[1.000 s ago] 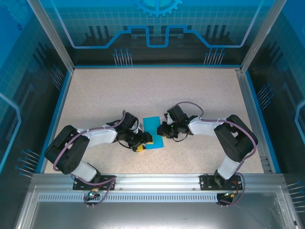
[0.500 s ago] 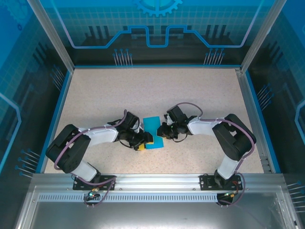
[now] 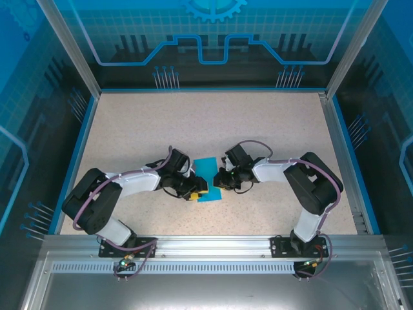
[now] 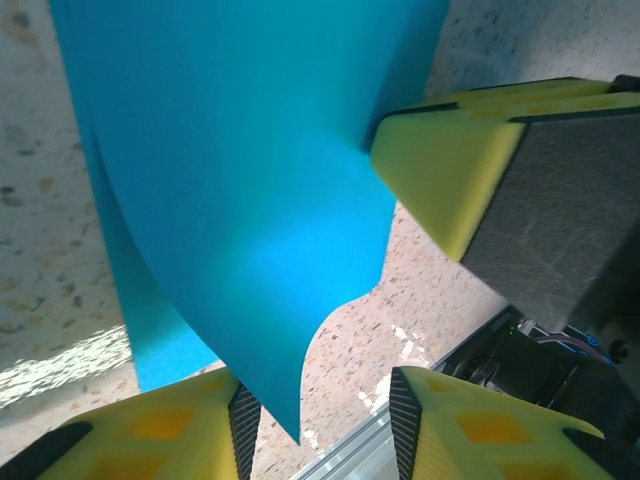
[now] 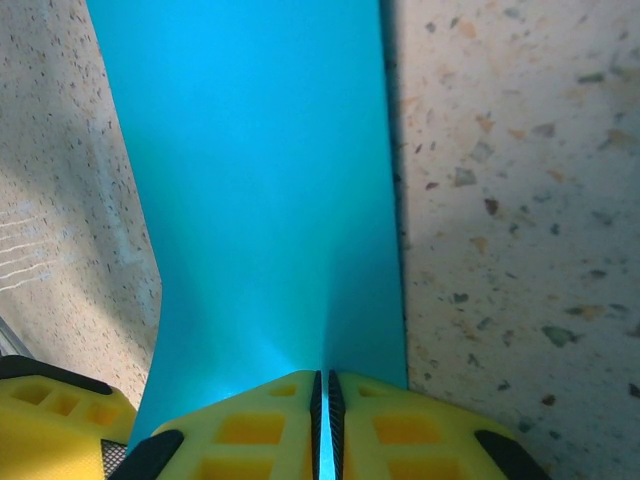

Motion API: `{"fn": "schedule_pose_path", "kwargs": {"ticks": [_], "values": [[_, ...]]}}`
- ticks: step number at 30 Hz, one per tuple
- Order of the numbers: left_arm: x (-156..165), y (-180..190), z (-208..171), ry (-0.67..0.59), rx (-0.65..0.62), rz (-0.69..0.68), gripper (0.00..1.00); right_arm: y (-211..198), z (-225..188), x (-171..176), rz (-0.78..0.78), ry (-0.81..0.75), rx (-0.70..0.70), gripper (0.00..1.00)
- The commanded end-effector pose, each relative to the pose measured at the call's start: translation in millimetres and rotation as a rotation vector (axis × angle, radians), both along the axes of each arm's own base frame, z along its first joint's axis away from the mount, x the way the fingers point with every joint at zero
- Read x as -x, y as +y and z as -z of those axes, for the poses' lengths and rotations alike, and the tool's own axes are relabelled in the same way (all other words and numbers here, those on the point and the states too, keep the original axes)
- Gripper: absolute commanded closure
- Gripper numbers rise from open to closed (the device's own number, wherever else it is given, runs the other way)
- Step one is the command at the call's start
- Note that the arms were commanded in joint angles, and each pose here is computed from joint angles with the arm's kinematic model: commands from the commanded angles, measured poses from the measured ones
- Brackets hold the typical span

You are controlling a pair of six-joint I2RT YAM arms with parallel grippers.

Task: Fold a paper plane with a square sheet of paper (pick it up from the middle)
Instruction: Fold the triangle a second time at the center of the table.

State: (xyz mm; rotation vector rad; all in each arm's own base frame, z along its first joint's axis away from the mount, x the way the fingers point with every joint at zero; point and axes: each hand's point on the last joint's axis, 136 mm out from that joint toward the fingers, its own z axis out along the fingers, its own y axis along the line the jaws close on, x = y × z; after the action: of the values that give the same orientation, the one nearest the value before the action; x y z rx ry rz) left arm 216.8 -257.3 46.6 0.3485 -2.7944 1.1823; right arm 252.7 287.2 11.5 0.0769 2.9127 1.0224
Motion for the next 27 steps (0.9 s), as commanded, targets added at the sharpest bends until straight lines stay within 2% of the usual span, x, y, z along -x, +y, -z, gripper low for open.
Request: {"fn": "schedule_pose_path", "kwargs": {"ticks": [1,9,15,21,27], "values": [[-9,-14,-19,-0.055,0.056,0.033,0.58,-2,12,14,-0.035,0.049,0.033,0.86],[-24,-22,-18,-0.07,0.061,0.022,0.59,1,-11,6,-0.037,-0.013,-0.015,0.85],[-29,-23,-9,-0.06,0.047,0.007,0.6,-14,-24,3,0.005,-0.059,-0.017,0.82],[-32,-22,-5,-0.061,0.034,-0.003,0.67,-30,-29,3,0.027,-0.094,-0.008,0.74],[-31,-19,-1,-0.052,0.012,-0.008,0.82,-12,-40,4,-0.039,-0.118,-0.081,0.69]]}}
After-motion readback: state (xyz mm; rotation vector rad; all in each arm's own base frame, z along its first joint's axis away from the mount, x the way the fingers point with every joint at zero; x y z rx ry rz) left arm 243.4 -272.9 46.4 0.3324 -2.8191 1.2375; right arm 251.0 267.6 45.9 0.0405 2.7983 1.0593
